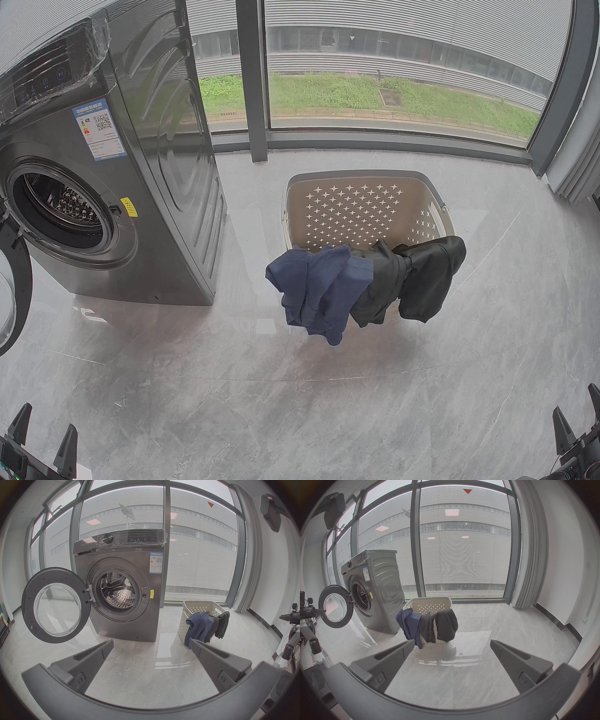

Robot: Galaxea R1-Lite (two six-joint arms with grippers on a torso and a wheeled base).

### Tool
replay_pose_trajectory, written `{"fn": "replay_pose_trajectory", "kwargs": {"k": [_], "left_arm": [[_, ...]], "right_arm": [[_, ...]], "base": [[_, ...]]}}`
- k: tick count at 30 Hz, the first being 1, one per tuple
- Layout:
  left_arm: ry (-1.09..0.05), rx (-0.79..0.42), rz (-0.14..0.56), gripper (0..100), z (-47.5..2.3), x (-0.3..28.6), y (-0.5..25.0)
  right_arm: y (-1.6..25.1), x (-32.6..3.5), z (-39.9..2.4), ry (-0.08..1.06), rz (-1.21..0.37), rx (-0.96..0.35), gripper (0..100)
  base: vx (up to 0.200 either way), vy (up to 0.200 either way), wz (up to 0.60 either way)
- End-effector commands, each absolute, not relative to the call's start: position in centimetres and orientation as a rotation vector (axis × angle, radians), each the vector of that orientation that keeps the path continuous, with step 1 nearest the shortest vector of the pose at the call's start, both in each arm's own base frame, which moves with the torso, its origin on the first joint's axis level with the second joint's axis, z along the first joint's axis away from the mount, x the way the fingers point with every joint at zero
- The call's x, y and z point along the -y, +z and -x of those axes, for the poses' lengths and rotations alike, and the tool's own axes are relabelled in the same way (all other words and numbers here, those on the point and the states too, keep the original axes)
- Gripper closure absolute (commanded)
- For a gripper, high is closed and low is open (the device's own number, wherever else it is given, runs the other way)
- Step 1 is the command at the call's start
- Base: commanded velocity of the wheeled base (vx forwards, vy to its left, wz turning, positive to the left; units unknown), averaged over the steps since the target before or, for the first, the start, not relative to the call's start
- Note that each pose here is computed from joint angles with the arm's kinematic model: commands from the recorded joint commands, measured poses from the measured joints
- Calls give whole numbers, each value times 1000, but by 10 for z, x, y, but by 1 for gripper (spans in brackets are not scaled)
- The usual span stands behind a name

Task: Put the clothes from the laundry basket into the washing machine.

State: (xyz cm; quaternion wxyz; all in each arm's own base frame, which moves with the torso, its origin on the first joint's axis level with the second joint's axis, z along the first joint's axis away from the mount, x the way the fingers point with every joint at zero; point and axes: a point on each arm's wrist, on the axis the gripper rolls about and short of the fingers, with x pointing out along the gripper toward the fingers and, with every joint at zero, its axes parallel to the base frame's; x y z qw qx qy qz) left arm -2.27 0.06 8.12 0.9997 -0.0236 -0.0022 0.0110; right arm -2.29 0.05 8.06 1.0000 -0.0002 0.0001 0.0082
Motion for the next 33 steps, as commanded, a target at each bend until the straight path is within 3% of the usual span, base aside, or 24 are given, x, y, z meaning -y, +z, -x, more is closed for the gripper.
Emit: {"fn": "replay_pose_trajectory", "kwargs": {"k": [1, 4, 10, 33], "left_arm": [[23, -1, 49, 0, 22, -1, 77], [23, -3, 49, 0, 22, -1, 76], [23, -1, 48, 0, 22, -1, 77], [22, -3, 49, 0, 22, -1, 76]], "right_arm": [[75, -1, 23, 17, 0, -2, 0], [75, -1, 23, 17, 2, -2, 0], [75, -1, 23, 17, 0, -2, 0], [75, -1, 23, 17, 0, -2, 0]], "base": [[200, 0, 0], [200, 0, 0], [0, 0, 0], [0, -183, 0]]}}
